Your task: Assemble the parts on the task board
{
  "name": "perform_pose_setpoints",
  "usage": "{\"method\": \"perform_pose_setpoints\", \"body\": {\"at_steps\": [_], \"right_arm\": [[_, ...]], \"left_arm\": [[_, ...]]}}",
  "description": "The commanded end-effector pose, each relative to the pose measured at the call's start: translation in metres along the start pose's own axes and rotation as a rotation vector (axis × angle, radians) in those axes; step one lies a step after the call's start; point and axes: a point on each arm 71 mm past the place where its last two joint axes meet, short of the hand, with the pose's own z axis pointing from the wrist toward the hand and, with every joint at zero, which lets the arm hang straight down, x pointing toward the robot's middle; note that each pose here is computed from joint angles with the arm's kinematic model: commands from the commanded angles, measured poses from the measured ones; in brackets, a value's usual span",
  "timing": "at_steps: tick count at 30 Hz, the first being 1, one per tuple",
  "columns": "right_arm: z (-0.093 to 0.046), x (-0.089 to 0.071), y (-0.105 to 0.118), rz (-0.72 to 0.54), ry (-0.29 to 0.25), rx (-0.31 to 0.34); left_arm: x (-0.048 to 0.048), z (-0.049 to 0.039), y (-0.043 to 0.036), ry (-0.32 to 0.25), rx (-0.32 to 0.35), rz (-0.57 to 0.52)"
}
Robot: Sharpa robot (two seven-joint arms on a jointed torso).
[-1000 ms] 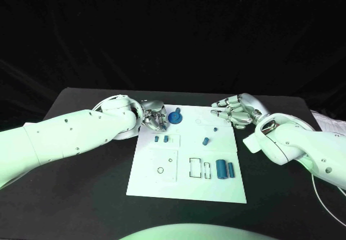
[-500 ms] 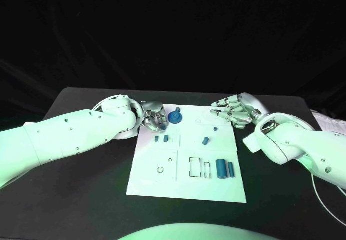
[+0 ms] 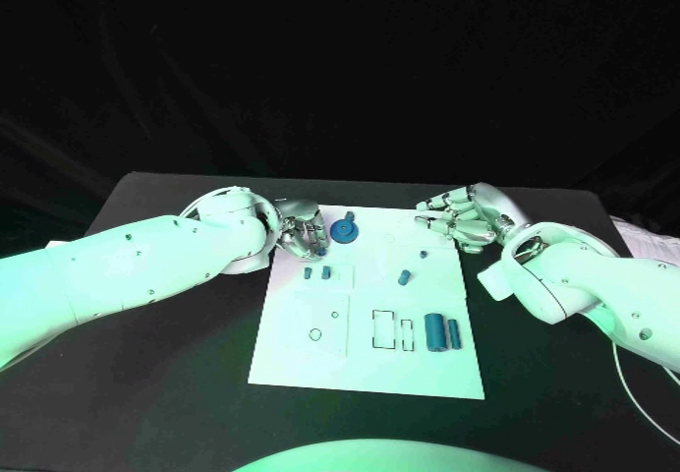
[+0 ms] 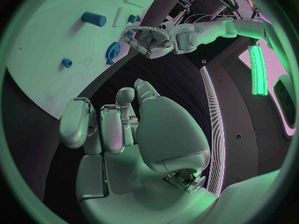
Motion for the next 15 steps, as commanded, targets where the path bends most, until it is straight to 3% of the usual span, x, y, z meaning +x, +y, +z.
{"method": "perform_pose_setpoints", "body": {"at_steps": [1, 6, 10, 11, 15], "right_arm": [[0.0, -0.002, -0.002, -0.016, -0.006, -0.002], [0.001, -0.006, -0.007, -0.089, 0.006, 0.005], [0.0, -0.006, -0.013, -0.252, 0.075, 0.012], [0.0, -0.006, -0.014, -0.305, 0.089, 0.009], [0.0, -0.006, -0.018, -0.531, 0.127, -0.002]], "left_arm": [[-0.0005, -0.0022, 0.004, -0.001, -0.003, -0.021], [-0.0054, -0.009, 0.0153, -0.043, -0.002, -0.132], [-0.011, -0.0167, 0.0289, -0.092, 0.0, -0.285], [-0.013, -0.0189, 0.0324, -0.112, 0.005, -0.337], [-0.0203, -0.0275, 0.0426, -0.195, 0.061, -0.753]]}}
